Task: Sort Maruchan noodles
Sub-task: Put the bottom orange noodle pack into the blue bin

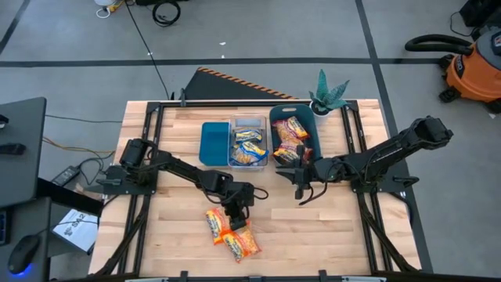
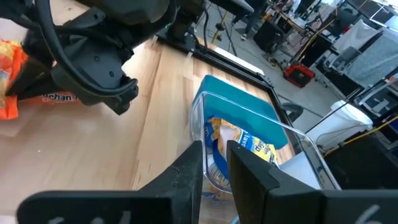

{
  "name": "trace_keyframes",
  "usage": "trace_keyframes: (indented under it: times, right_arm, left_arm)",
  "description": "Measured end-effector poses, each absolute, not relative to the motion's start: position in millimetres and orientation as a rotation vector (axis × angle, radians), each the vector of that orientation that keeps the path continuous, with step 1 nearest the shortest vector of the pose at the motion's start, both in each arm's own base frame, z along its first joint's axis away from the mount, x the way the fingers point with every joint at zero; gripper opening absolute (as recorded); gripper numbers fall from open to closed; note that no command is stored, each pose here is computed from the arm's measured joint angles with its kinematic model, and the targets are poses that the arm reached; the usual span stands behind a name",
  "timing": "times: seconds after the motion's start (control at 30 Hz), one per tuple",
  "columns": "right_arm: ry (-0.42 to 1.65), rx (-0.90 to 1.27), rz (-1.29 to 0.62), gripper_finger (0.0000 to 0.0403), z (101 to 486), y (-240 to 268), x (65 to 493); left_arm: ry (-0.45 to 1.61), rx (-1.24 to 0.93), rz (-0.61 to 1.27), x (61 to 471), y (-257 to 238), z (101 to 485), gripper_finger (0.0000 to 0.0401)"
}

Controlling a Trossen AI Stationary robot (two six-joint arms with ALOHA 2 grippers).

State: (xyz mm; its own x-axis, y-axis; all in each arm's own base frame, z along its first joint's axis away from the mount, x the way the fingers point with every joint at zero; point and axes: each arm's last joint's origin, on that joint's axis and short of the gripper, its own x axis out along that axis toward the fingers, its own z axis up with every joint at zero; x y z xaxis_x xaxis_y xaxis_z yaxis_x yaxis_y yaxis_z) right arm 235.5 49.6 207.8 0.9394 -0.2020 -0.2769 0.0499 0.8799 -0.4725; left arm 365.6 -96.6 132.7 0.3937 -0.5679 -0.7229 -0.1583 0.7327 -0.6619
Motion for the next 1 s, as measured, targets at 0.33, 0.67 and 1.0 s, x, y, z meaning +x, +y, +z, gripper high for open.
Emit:
trace_keyframes:
  times: [0.33, 0.67, 1.0]
  right_arm:
    - [0.332, -0.474, -0.133, 0.0079, 207, 50, 235]
    - [0.331, -0.469, -0.134, 0.0079, 207, 50, 235]
    - [0.332, -0.466, -0.131, 0.0079, 207, 50, 235]
  left_arm:
    - [1.13, -0.759, -0.429, 364, -86, 155, 0.0004]
    - [1.018, -0.688, -0.421, 325, -45, 237, 0.0002]
    - [0.848, -0.594, -0.023, 263, 7, 303, 0.0003]
